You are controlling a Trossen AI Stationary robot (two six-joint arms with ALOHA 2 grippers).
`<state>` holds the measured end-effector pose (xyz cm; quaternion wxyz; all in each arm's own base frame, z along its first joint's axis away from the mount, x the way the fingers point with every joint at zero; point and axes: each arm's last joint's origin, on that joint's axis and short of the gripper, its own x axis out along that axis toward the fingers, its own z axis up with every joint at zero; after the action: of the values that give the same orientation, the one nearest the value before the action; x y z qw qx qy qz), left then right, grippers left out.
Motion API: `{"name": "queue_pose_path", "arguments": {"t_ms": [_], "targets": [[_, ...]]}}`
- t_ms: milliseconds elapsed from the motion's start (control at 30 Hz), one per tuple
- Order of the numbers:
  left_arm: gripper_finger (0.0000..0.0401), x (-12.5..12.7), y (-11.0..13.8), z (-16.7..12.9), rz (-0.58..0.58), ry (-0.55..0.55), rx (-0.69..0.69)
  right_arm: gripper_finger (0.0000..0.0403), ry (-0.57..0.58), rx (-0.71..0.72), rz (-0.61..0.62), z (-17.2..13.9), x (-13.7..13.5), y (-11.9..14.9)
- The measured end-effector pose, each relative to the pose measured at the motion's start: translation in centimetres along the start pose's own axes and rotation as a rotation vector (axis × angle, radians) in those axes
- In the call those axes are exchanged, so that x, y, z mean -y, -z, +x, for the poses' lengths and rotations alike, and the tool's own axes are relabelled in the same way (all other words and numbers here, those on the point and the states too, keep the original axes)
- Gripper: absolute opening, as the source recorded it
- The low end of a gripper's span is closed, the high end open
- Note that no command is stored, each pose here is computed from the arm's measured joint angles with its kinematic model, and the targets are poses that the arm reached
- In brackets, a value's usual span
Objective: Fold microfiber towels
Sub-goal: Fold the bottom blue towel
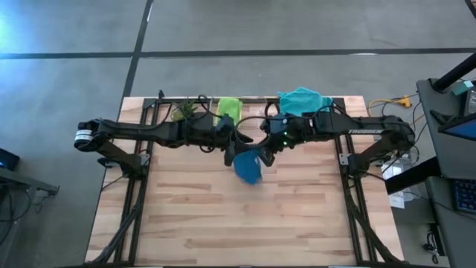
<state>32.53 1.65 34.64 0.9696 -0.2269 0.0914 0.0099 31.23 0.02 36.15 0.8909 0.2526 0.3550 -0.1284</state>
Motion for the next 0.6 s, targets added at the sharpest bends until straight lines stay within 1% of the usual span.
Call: {"name": "queue_pose_path", "arguments": {"t_ms": [67, 233, 300, 467, 533, 600], "targets": [[0.0134, -0.1, 0.2, 0.0, 0.005, -0.008, -0.013, 0.0009, 0.006, 0.004, 0.005, 0.0, 0.2, -0.2], [0.0134, -0.5, 1.0, 0.2, 0.010, -0.113, -0.064, 0.0009, 0.012, 0.010, 0.020, 0.0, 0.5, -0.4], [0.0134, -0.4, 1.2, 0.2, 0.047, -0.159, -0.061, 0.0009, 0.012, 0.018, 0.033, 0.0, 0.6, -0.6], [0.0134, 0.7, 2.2, 0.0, 0.198, -0.317, -0.069, 0.0009, 0.014, 0.050, 0.082, 0.0, 1.2, -1.2], [0.0134, 1.1, 2.3, 0.0, 0.214, -0.350, -0.047, 0.0009, 0.006, 0.072, 0.096, -0.1, 1.3, -1.5], [0.0134, 1.3, 2.4, -0.1, 0.222, -0.409, -0.022, 0.0009, -0.003, 0.090, 0.100, -0.2, 1.4, -1.7]]}}
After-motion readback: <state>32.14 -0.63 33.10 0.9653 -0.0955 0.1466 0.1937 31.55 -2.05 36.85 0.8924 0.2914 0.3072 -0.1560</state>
